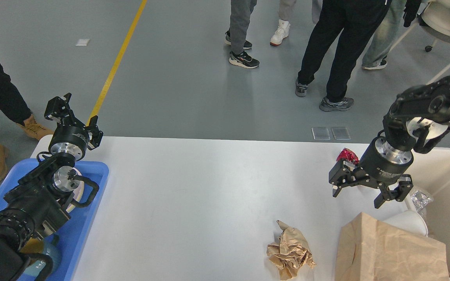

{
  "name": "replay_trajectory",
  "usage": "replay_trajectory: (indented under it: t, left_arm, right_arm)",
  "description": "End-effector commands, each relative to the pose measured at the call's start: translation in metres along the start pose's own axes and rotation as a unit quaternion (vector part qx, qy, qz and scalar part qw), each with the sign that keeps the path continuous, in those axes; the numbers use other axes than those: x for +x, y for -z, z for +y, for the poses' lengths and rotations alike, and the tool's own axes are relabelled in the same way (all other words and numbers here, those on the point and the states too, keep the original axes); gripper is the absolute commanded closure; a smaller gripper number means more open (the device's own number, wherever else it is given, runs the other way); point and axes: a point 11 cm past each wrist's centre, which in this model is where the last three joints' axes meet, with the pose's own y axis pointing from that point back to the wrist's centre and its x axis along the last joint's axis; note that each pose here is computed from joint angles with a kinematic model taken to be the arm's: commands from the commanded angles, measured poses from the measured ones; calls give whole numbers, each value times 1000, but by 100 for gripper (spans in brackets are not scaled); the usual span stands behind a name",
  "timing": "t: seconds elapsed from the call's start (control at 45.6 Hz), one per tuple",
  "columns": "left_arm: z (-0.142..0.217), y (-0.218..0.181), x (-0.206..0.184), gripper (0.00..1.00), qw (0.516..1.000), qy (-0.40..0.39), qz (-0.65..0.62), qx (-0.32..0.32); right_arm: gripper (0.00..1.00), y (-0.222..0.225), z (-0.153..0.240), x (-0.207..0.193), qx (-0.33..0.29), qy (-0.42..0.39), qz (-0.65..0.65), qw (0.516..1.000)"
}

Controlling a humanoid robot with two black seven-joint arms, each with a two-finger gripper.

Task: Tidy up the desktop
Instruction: 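Lower the right gripper onto the large brown paper bag and grasp it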

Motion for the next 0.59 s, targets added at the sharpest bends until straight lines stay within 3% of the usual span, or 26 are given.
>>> replay_trajectory:
  t: [0.0, 0.395, 0.526, 0.57]
  left_arm:
    - [0, 0, 0, 4, 1000, 0, 0, 0]
    - [0, 0, 0, 4, 1000, 0, 0, 0]
    - [0, 0, 0, 4, 1000, 0, 0, 0]
    - [0, 0, 0, 4, 1000, 0, 0, 0]
  right_arm:
    - [0, -14, -35, -10, -17, 15, -8, 1000]
    - [0, -62, -115, -17, -63, 10, -42, 997]
    - [9, -62, -126, -20, -65, -5, -43, 997]
    - [24, -62, -126, -17, -65, -17, -44, 997]
